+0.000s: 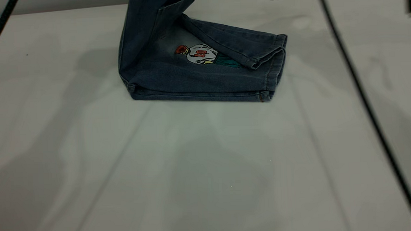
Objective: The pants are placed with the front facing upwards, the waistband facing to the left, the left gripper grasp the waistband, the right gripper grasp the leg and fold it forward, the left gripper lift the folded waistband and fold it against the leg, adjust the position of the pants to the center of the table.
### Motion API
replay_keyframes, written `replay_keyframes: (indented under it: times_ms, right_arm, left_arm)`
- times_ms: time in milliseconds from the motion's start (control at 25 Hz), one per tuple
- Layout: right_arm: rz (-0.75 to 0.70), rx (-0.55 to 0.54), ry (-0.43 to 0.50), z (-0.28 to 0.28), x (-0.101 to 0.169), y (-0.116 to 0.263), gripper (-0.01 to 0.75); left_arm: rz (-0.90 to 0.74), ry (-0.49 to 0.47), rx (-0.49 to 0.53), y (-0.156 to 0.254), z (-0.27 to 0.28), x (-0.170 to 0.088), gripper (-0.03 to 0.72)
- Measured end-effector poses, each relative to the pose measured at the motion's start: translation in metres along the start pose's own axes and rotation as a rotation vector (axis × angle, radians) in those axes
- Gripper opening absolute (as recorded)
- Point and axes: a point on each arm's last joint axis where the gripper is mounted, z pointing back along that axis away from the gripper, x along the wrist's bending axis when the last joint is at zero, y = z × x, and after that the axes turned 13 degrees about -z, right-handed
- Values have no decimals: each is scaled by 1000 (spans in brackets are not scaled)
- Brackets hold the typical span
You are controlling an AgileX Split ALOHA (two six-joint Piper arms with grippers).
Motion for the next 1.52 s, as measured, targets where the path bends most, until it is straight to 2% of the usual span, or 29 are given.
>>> replay_keyframes:
  times_ms: [160, 320, 440, 520, 640, 920, 1040, 1120, 1240, 1320, 1520]
  right_arm:
    - [-82, -39, -8, 21, -26, -10, 506]
    - [-115, -93, -12, 46, -37, -18, 506]
    - [-131, -122, -13, 62, -42, -21, 506]
    - [-141, -139, -12, 72, -45, -22, 506]
    - [-144, -156, -13, 84, -47, -23, 506]
    - [-143, -149, -12, 91, -47, -22, 506]
    - [-143, -140, -11, 92, -47, -21, 506]
    - [-143, -124, -10, 92, -47, -19, 506]
    - [-144, -106, -10, 92, -47, -18, 506]
    - [-144, -104, -10, 92, -47, -17, 506]
    - [-144, -95, -9, 92, -47, -17, 506]
  left_arm:
    - [-76, 25, 62, -5, -22, -29, 26]
    - [-149, 61, 95, -11, -45, -64, 26]
    - [-210, 53, 114, -14, -59, -85, 29]
    - [-246, 44, 139, -12, -69, -93, 48]
    - [-273, 48, 186, -3, -88, -99, 113]
    - [-238, 56, 234, 19, -123, -92, 407]
    - [-262, 26, 243, 16, -116, -89, 489]
    - [-317, -17, 293, 14, -108, -86, 508]
    - [-396, -71, 429, 21, -100, -80, 515]
    - [-451, -94, 473, 28, -105, -73, 516]
    - [-647, -30, 558, 51, -128, -61, 516]
